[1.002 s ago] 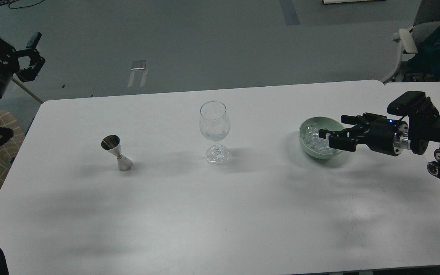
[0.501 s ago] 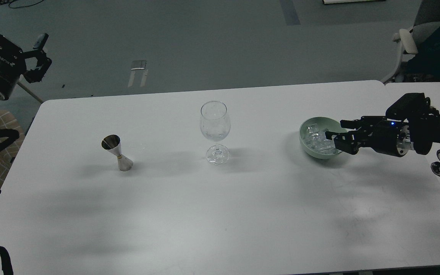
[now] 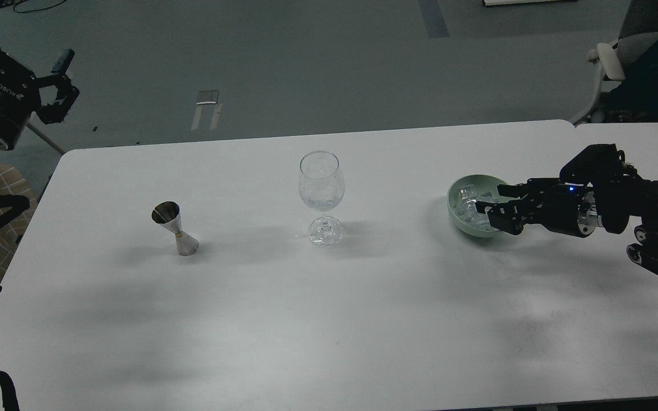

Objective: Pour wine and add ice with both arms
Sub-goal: 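Close the right gripper on ice cubes inside the bowl, then lift the ice with the right gripper and carry it above the glass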

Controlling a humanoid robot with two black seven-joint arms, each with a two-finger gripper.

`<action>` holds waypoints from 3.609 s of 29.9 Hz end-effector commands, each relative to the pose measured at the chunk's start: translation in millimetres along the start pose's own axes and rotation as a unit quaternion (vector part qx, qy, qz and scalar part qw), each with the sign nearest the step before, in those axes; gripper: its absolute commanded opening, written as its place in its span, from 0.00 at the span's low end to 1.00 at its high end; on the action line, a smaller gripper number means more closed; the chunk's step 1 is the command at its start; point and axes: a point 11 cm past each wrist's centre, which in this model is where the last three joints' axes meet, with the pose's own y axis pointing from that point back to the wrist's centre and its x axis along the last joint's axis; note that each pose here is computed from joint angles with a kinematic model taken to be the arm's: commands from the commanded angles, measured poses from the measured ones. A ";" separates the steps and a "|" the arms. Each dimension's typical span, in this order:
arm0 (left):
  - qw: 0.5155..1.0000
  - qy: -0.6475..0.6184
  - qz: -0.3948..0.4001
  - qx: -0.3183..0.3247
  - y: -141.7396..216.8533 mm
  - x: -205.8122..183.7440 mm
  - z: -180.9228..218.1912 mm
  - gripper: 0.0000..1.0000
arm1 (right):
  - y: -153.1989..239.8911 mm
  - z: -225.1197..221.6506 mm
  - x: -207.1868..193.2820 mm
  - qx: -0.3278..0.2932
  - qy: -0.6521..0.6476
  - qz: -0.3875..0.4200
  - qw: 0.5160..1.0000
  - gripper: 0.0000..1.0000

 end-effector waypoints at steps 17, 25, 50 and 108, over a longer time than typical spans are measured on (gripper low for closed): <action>1.000 -0.001 0.001 -0.001 0.3 0.7 1.2 0.98 | -2.5 2.7 -9.4 -0.006 0.000 -0.022 1.000 0.53; 1.000 -0.003 0.001 -0.001 0.5 1.2 2.2 0.98 | -4.7 0.6 -7.7 -0.003 -0.001 -0.020 1.000 0.50; 1.000 -0.003 0.001 -0.002 0.5 1.1 2.9 0.98 | -18.5 -3.9 -1.9 -0.002 0.004 -0.018 1.000 0.51; 1.000 -0.003 -0.003 -0.004 -0.5 -1.5 4.4 0.98 | 35.7 -35.9 131.8 0.068 0.087 0.094 0.989 0.21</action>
